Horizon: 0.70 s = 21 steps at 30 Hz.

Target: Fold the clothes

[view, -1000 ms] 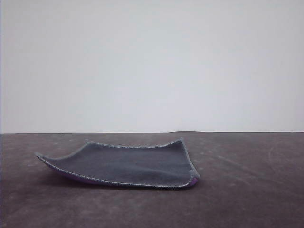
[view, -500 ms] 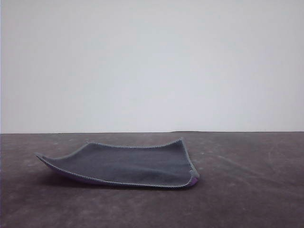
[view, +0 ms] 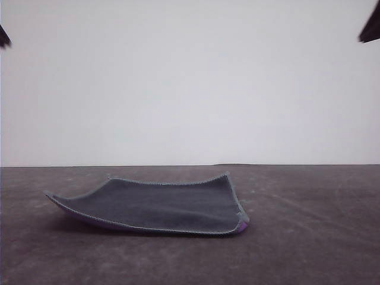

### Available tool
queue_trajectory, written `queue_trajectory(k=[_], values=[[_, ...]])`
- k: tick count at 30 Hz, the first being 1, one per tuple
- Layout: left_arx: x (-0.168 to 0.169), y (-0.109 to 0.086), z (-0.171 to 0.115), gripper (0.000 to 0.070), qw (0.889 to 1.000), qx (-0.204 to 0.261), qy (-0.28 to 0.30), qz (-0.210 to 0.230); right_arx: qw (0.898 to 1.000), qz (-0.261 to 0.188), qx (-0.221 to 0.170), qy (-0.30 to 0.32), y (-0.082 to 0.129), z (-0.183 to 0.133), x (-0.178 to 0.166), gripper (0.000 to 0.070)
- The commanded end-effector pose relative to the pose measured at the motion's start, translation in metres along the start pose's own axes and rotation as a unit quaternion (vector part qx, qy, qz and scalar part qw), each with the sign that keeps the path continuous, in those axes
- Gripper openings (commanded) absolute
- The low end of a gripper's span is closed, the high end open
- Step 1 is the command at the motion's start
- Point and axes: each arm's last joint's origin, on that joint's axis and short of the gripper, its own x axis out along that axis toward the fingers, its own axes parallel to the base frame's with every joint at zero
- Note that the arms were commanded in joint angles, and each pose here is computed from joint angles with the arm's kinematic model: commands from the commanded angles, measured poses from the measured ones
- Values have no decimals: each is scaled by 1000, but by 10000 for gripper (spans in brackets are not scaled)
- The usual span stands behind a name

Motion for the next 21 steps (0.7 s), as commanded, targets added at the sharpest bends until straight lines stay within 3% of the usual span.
queue_trajectory(k=[1, 7, 12, 21], values=[[15, 3, 3, 13, 1000, 9, 21, -10, 1000, 12, -6, 13, 0, 8, 13, 6], [61, 15, -14, 13, 994, -14, 103, -44, 997, 33, 0, 74, -8, 1, 53, 6], [80, 21, -32, 15, 984, -38, 163, -68, 988, 52, 12, 145, -14, -19, 77, 6], [85, 22, -38, 19, 977, -49, 185, -91, 979, 69, 14, 189, -14, -33, 93, 7]])
